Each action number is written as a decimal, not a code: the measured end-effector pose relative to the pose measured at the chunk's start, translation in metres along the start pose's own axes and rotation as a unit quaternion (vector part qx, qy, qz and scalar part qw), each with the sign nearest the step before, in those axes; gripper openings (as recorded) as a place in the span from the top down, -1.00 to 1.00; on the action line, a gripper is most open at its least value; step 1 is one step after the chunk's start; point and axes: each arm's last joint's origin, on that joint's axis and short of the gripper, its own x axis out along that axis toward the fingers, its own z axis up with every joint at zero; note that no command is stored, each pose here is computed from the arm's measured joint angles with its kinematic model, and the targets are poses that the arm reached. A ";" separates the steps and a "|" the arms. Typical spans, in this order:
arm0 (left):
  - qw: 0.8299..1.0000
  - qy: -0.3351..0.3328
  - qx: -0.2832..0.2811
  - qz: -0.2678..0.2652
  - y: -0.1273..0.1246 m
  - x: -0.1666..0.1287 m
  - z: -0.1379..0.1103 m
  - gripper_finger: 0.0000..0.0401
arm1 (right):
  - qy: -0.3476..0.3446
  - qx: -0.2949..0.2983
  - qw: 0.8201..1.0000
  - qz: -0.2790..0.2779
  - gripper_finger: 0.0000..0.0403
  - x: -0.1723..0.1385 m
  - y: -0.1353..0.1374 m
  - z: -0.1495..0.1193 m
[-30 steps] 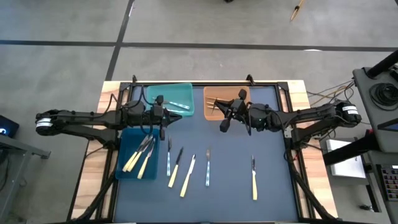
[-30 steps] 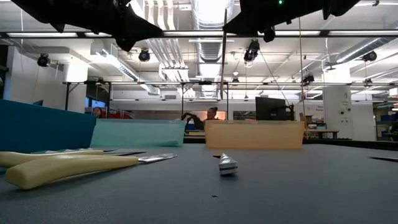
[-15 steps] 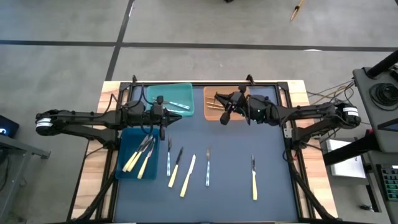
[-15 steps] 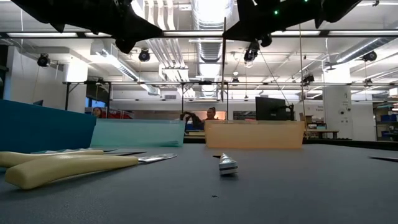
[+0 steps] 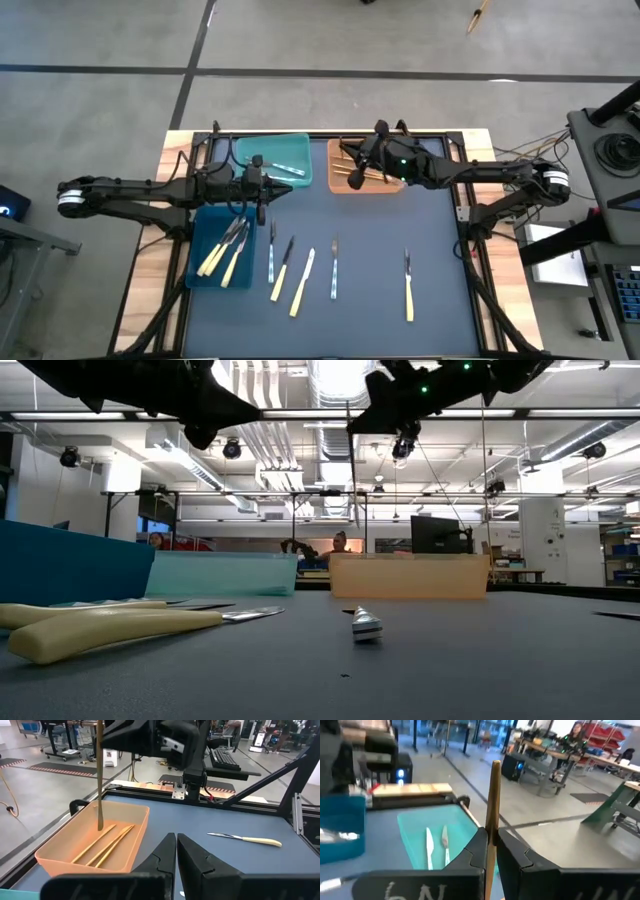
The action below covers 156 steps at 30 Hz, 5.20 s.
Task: Sort silverware by color (type)
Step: Put the golden knife into the orange bin
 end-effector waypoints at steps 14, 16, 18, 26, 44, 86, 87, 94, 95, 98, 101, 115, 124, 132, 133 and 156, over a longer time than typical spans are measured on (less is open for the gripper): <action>1.000 0.021 -0.023 0.002 0.001 -0.001 -0.015 1.00 | 0.192 -0.092 0.977 0.008 0.94 0.069 -0.010 0.011; 0.999 0.023 -0.024 0.002 0.001 -0.001 -0.016 1.00 | 0.223 -0.106 0.969 0.012 0.94 0.076 -0.013 0.009; 0.999 0.025 -0.025 0.002 0.001 -0.001 -0.017 1.00 | 0.249 -0.113 0.962 0.013 0.94 0.083 -0.017 0.009; 0.999 0.024 -0.025 0.002 0.001 -0.001 -0.017 1.00 | 0.348 -0.131 0.928 0.019 0.94 0.091 -0.036 -0.004; 0.999 0.024 -0.025 0.002 0.001 -0.001 -0.017 1.00 | 0.451 -0.152 0.877 0.065 0.94 0.078 -0.062 -0.029; 0.999 0.024 -0.027 0.002 0.001 -0.001 -0.017 1.00 | 0.421 -0.142 0.892 0.079 0.94 0.082 -0.061 -0.028; 0.999 0.024 -0.027 0.002 0.001 -0.001 -0.017 1.00 | 0.421 -0.142 0.892 0.079 0.94 0.083 -0.061 -0.028; 0.999 0.024 -0.027 0.002 0.001 -0.001 -0.017 1.00 | 0.424 -0.146 0.890 0.082 0.94 0.083 -0.059 -0.035; 0.999 0.024 -0.027 0.002 0.001 -0.001 -0.017 1.00 | 0.423 -0.146 0.891 0.081 0.94 0.083 -0.059 -0.037; 0.999 0.025 -0.027 0.002 0.001 -0.001 -0.017 1.00 | 0.425 -0.150 0.889 0.084 0.94 0.083 -0.058 -0.042; 0.999 0.025 -0.027 0.002 0.001 -0.001 -0.017 1.00 | 0.428 -0.155 0.886 0.088 0.94 0.083 -0.057 -0.049; 0.999 0.025 -0.027 0.003 0.001 -0.001 -0.017 1.00 | 0.407 -0.174 0.892 0.088 0.94 0.086 -0.054 -0.061; 0.999 0.025 -0.027 0.002 0.001 -0.001 -0.017 1.00 | 0.406 -0.173 0.893 0.087 0.94 0.086 -0.054 -0.061; 0.999 0.025 -0.027 0.003 0.001 -0.001 -0.017 1.00 | 0.399 -0.173 0.897 0.084 0.94 0.087 -0.054 -0.061; 0.999 0.024 -0.027 0.003 0.001 -0.001 -0.017 1.00 | 0.398 -0.173 0.897 0.083 0.94 0.087 -0.054 -0.061; 0.999 0.025 -0.027 0.003 0.001 -0.001 -0.017 1.00 | 0.395 -0.172 0.899 0.082 0.94 0.087 -0.050 -0.079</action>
